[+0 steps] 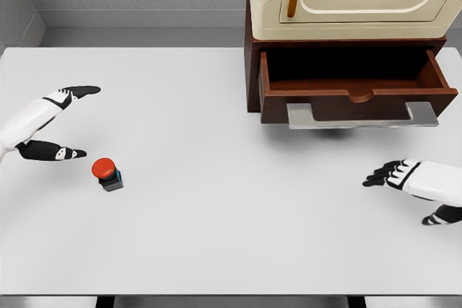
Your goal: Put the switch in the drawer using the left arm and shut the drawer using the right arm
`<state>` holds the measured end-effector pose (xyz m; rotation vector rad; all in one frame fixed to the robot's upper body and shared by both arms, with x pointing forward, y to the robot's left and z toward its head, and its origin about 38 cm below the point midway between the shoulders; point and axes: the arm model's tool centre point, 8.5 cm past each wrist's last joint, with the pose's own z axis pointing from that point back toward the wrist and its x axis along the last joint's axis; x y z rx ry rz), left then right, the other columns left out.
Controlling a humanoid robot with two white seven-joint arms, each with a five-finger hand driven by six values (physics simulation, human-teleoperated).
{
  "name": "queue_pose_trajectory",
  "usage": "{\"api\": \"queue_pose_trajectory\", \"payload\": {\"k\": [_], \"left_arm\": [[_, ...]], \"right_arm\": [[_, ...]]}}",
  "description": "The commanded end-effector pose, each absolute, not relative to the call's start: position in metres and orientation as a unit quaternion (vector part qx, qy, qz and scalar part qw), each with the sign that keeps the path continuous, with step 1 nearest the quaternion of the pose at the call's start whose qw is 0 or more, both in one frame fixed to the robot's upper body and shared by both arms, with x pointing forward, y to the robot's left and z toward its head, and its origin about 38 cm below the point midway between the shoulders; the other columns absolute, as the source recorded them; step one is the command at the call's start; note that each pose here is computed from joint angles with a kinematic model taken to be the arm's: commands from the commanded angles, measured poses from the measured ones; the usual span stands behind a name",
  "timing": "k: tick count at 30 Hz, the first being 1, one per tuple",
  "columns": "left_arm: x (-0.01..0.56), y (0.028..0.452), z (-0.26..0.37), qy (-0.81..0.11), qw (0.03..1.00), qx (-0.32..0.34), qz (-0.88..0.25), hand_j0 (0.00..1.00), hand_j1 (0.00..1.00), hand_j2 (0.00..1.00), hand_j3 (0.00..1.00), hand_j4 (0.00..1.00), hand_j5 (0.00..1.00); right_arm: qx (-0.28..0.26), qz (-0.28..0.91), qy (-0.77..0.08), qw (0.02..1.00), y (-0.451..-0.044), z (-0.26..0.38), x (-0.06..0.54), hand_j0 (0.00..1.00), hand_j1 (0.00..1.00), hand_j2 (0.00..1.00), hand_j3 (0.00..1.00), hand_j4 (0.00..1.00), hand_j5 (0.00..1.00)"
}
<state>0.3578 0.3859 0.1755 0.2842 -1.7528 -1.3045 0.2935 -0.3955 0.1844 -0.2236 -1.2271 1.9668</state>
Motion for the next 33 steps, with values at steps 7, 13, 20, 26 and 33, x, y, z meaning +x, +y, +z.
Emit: {"api": "queue_pose_trajectory", "payload": {"k": [7,13,20,26,33], "left_arm": [[0.36,0.394,0.191,-0.763,0.444,0.144,-0.447,1.0,1.0,1.0,1.0,1.0,1.0],[0.342,0.427,0.199,-0.8,0.479,0.135,-0.335,1.0,1.0,1.0,1.0,1.0,1.0],[0.323,0.382,0.179,-0.787,0.516,0.006,-0.338,1.0,1.0,1.0,1.0,1.0,1.0],[0.303,0.36,0.151,-0.765,0.546,-0.049,-0.338,1.0,1.0,1.0,1.0,1.0,1.0],[0.291,0.368,0.135,-0.739,0.582,-0.062,-0.334,1.0,1.0,1.0,1.0,1.0,1.0]], "right_arm": [[-0.087,0.772,-0.489,0.397,-0.396,0.187,0.294,1.0,1.0,1.0,1.0,1.0,1.0],[-0.1,0.735,-0.521,0.423,-0.417,0.21,0.29,0.58,0.58,0.58,0.58,0.58,0.58],[-0.097,0.698,-0.557,0.439,-0.426,0.224,0.286,0.62,0.62,0.62,0.62,0.62,0.62],[-0.089,0.694,-0.563,0.44,-0.425,0.226,0.286,0.62,0.62,0.62,0.62,0.62,0.62],[-0.087,0.697,-0.563,0.436,-0.426,0.236,0.288,0.63,0.63,0.63,0.63,0.63,0.63]]}}
